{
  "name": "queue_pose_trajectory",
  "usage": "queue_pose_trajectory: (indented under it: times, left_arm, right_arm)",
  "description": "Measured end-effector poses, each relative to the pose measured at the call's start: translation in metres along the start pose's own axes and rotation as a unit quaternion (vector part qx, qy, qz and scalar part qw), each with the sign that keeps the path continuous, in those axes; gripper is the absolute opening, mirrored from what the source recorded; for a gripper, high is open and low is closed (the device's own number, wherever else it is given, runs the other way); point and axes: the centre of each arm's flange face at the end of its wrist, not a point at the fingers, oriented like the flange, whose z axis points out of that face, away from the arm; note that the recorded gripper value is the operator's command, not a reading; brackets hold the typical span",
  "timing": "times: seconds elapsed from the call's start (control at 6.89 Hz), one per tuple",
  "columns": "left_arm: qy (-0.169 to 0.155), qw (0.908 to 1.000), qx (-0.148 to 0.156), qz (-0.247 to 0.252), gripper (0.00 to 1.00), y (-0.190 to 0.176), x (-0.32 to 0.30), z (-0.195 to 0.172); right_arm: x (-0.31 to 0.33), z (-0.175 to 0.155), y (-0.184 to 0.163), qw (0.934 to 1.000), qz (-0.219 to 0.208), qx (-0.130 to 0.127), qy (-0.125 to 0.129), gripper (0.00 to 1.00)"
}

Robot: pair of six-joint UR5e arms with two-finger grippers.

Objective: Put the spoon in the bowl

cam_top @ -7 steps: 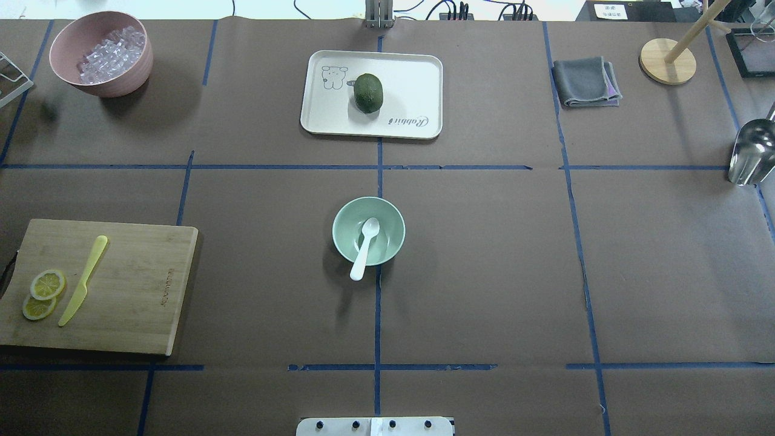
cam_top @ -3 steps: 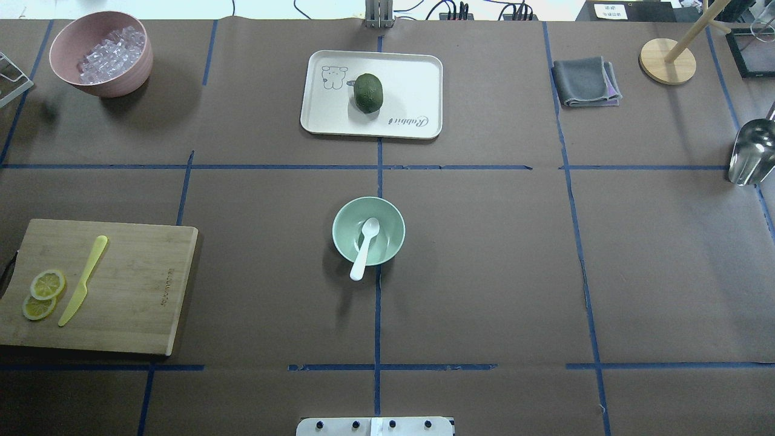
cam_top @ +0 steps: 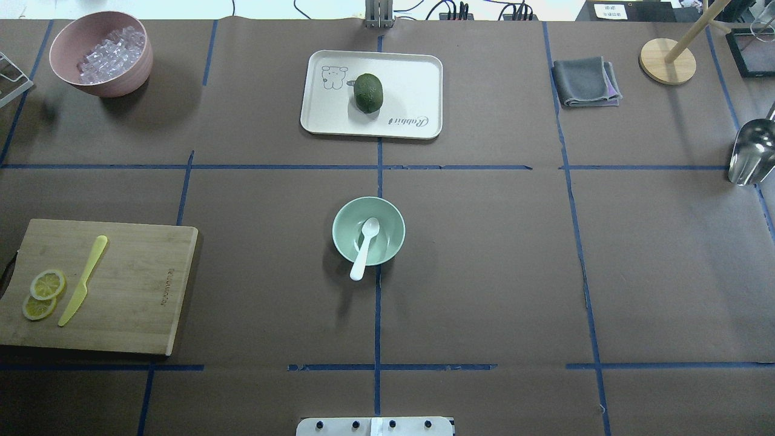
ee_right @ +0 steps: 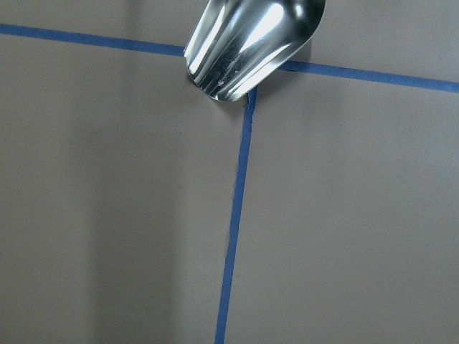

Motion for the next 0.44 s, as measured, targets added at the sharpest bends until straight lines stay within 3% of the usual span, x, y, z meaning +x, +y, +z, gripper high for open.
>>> queue_pose_trajectory:
  times: [0.44]
  left_arm:
    - [0.001,1.0000,-0.004,-0.004,1.00,0.0069,-0.0029,0.0037]
  right_arm:
    - [-0.0006,-0.0005,-0.0001,1.0000,-0.001,0.001,-0.001,1.00]
